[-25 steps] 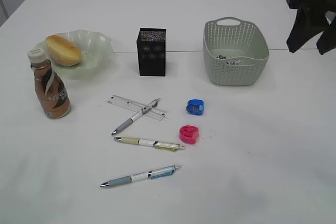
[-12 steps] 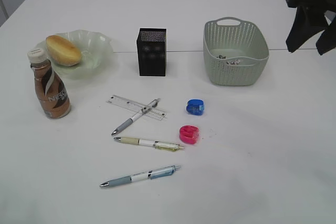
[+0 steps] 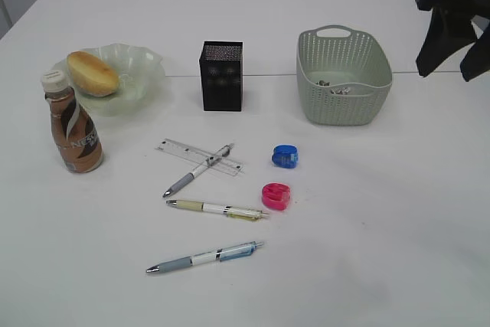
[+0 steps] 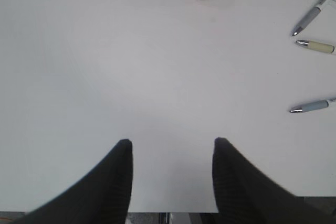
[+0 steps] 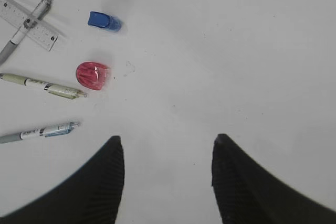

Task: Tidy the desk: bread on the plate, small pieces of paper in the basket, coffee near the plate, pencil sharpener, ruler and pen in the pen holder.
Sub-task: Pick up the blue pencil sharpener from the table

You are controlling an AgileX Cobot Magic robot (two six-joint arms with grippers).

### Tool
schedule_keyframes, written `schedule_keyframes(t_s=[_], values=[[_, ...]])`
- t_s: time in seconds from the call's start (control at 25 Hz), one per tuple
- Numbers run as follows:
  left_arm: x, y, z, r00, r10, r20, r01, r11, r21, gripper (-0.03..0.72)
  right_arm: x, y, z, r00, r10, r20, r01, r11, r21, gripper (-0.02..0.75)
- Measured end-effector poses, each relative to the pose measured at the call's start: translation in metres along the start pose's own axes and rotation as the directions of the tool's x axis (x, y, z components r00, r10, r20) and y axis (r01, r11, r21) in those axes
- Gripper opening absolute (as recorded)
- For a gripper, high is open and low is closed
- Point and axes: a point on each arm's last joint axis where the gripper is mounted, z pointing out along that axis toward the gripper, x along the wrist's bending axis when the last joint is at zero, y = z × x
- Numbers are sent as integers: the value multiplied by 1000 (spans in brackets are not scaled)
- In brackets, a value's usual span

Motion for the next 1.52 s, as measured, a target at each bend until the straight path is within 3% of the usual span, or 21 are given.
schedule_keyframes(t_s=[0.24,0.4,0.68,0.92,1.16,1.52], values=[[-2,-2,0,1000,-9,23,9,1000,18,361,3,7,22,1000,24,11,-24,998,55,398],[-5,-2,0,999,-19,50,18,1000,23,361,20,12,41,999,-32,8,31,995,95,398],[-5,-2,0,998,-20,53,19,1000,24,361,67,26,67,944,-327,-49,330,938,107,398],[-5,-2,0,998,-20,53,19,999,26,361,82,46,94,832,-549,-81,555,826,98,398],[-5,-2,0,998,-20,53,19,999,26,361,80,49,136,612,-778,-144,791,596,139,398],[-5,-2,0,999,-19,50,18,1000,25,361,76,46,178,567,-800,-196,822,533,200,398]])
